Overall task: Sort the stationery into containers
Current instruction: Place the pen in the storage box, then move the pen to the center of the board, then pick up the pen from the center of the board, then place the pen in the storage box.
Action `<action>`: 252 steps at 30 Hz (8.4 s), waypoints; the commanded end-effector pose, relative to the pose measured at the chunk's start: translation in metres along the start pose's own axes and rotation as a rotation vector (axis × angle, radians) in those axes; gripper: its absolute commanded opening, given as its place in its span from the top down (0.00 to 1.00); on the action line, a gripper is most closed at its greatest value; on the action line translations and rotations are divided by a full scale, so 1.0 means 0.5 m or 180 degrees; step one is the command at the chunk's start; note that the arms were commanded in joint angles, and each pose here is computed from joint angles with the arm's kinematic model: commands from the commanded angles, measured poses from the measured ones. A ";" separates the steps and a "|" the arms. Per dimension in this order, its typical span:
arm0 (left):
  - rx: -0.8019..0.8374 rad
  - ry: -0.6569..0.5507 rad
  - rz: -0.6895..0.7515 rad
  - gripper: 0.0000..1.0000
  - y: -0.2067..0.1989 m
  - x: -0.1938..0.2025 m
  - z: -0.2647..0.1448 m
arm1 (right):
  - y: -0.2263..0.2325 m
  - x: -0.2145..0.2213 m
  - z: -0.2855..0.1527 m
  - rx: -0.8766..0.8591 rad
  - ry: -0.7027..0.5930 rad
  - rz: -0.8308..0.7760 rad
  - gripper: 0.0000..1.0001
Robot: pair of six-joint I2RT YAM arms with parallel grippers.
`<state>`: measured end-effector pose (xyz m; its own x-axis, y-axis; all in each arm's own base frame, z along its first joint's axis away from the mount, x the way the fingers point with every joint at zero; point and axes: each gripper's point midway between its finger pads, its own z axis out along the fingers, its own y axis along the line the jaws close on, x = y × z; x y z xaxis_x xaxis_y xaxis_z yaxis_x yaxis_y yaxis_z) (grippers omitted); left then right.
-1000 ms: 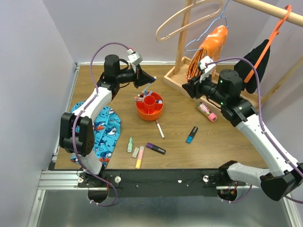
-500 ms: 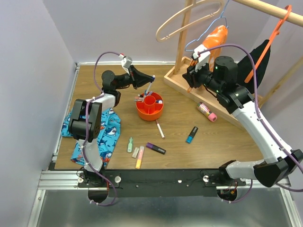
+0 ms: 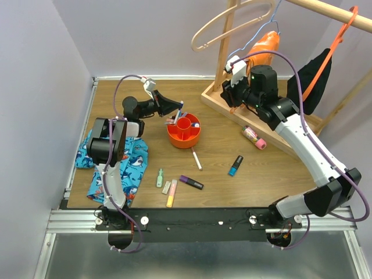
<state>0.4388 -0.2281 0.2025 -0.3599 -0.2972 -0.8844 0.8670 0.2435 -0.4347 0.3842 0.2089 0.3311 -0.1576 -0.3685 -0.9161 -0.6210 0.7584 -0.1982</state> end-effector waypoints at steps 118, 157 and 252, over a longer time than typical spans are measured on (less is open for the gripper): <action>-0.2321 0.0998 0.0750 0.26 -0.223 0.016 -0.374 | 0.388 0.563 0.112 -0.0142 0.1823 0.0661 0.60; -0.1559 0.0903 0.0473 0.26 -0.234 0.003 -0.298 | 0.370 -0.158 0.145 -0.0841 -0.2497 0.0121 0.99; -0.1043 0.0824 0.0129 0.86 -0.059 -0.044 -0.068 | 0.339 0.114 0.340 -0.0745 -0.1672 0.0328 0.82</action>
<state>0.4123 -0.1966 0.2110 -0.4926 -0.0653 -0.8678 0.7054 0.5540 -0.4421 0.4043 0.4109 0.1784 0.1386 0.0593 -0.9886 -0.7852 0.6148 -0.0733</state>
